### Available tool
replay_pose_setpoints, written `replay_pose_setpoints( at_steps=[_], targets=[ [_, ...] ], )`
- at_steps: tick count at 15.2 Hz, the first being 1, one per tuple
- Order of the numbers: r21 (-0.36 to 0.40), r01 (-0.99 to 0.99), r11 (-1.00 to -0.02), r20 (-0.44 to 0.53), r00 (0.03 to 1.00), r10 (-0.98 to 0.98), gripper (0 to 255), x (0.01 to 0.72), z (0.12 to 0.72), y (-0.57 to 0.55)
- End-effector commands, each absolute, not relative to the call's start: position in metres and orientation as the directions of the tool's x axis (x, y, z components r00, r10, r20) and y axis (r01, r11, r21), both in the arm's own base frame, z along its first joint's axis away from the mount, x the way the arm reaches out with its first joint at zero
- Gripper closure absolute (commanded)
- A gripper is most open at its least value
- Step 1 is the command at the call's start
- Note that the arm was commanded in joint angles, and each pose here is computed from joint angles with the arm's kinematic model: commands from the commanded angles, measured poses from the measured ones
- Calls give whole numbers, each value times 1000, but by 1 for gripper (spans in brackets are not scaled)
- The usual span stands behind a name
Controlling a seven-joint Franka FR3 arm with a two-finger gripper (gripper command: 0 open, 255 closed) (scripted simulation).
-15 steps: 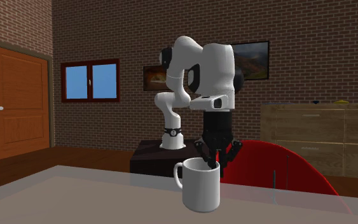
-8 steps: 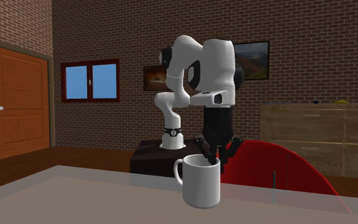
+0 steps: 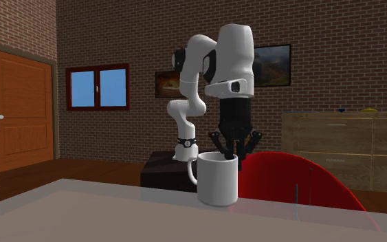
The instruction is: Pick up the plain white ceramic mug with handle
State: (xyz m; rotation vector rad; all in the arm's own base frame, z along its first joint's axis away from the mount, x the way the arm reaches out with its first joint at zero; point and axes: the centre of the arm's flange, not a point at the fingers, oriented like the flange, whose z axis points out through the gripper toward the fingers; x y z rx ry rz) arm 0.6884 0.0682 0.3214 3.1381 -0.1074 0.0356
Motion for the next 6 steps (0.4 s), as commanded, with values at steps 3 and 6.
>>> replay_pose_setpoints(
  at_steps=[3,6],
  targets=[
    [1,-68,-998,23,997,-68,255,688,343,69],
    [1,-68,-998,23,997,-68,255,688,349,69]
  ],
)
